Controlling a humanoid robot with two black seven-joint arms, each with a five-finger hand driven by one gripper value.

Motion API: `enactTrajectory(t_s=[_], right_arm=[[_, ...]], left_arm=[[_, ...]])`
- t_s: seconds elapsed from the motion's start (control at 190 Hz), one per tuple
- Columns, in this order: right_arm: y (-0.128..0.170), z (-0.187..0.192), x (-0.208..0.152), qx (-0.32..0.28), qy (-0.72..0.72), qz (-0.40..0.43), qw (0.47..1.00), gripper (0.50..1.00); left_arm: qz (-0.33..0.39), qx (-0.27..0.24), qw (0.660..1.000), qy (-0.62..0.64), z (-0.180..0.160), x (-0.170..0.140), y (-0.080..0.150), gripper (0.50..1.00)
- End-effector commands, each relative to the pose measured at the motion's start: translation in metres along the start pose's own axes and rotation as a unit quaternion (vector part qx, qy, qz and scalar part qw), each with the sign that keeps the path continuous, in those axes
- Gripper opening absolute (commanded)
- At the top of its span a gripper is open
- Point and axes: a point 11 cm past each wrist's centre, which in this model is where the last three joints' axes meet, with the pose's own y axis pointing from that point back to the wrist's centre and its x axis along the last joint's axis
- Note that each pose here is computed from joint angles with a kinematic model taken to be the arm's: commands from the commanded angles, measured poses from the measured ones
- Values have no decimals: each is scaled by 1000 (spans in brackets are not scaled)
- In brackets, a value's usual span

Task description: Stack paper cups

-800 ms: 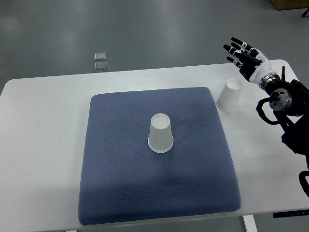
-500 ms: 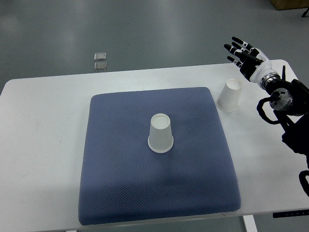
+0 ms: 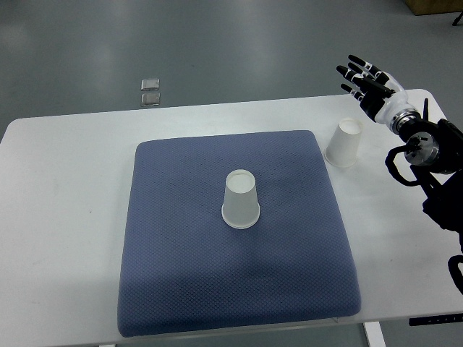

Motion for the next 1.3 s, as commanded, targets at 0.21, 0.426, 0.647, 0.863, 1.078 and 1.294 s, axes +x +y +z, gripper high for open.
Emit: enactTrajectory(t_s=[0.21,0.426,0.647,0.863,1.078,1.294], right_arm=[[0,0,-5,-2,2,-22,1000,917],[3,-15,1,10,10,-47,999,915],[2,-28,3,20,16,-40,999,913],[1,-28,3,18,18,-38,999,913],[2,-27,3,12,40,-46,998,915],[2,-37,4,-10,253,-60,966,913]], left_arm=[[0,0,1000,1,0,0,0,1000],[1,0,1000,1,0,1,0,1000],[0,0,1000,1,0,0,0,1000],[0,0,1000,1,0,0,0,1000],[0,0,1000,1,0,0,0,1000],[0,0,1000,1,0,0,0,1000]])
